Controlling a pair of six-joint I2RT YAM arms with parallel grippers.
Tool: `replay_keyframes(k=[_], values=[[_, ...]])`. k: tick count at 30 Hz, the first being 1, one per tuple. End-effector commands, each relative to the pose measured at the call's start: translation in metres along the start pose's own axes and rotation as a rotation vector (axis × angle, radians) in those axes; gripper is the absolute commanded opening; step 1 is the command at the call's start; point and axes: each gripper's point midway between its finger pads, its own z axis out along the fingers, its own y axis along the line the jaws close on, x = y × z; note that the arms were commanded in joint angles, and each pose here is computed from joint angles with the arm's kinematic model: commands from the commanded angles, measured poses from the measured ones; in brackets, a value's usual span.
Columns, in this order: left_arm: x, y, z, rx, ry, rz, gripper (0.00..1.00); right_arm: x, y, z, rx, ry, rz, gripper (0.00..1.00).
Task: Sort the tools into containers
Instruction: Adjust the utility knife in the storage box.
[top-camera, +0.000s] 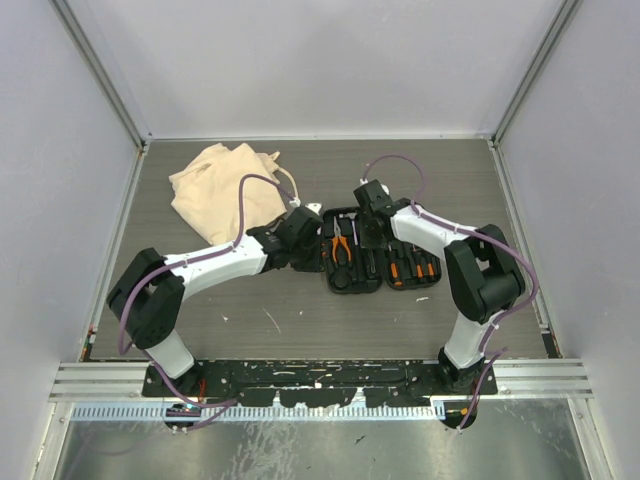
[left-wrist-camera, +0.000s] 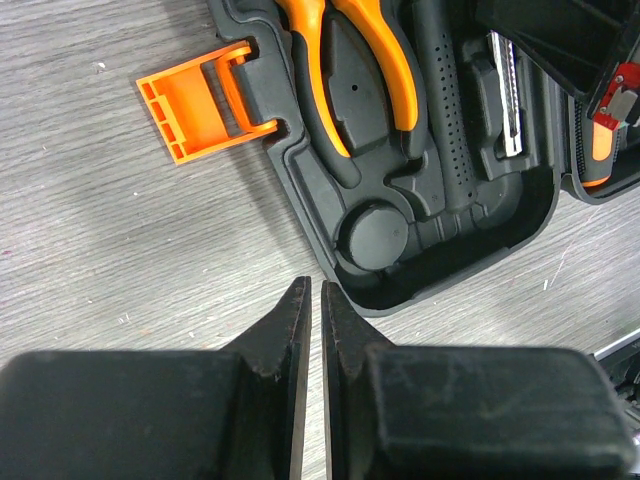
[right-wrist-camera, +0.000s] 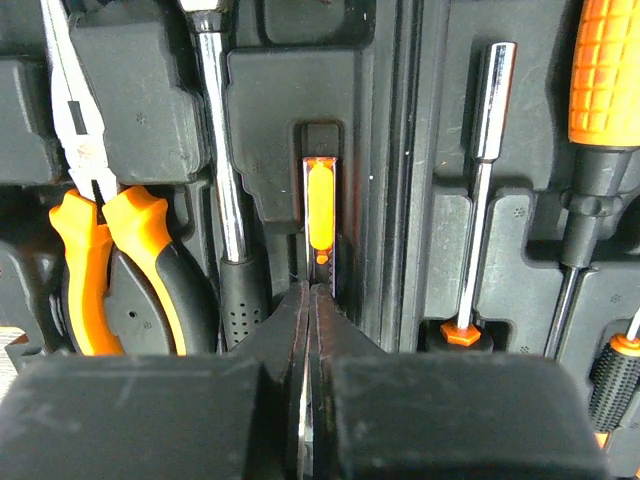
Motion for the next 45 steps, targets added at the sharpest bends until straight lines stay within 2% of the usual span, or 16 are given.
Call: replay_keyframes(k=[1,5,10,19,23,28,33,38,45], values=[[-0.018,-0.009,-0.005,0.026,-0.042,0.002,0.09,0.093,-0.017,0.029,0.061,0.255,-0.01,0.0],[-0.019,-0.008,-0.005,0.023,-0.042,0.003,0.09,0.104,-0.019,0.029,0.067,0.27,-0.009,0.0],[-0.02,-0.006,-0.006,0.019,-0.042,0.006,0.09,0.057,-0.009,0.005,0.042,0.153,-0.018,0.02],[-0.025,-0.003,-0.012,0.015,-0.057,-0.002,0.09,-0.055,0.036,-0.064,-0.127,-0.137,0.0,0.22],[-0.029,0.001,-0.017,0.009,-0.073,-0.006,0.1,-0.078,0.039,-0.09,-0.168,-0.229,0.021,0.31],[-0.038,0.011,-0.021,-0.006,-0.094,-0.023,0.12,-0.086,0.003,-0.102,-0.145,-0.29,0.103,0.33],[-0.048,0.025,-0.02,-0.027,-0.1,-0.057,0.17,-0.077,-0.064,-0.093,-0.138,-0.302,0.29,0.37],[-0.049,0.027,-0.019,-0.025,-0.088,-0.054,0.21,-0.055,-0.136,-0.075,-0.058,-0.28,0.46,0.49],[-0.048,0.025,-0.016,-0.022,-0.066,-0.042,0.27,-0.041,-0.177,-0.063,-0.081,-0.289,0.561,0.54]])
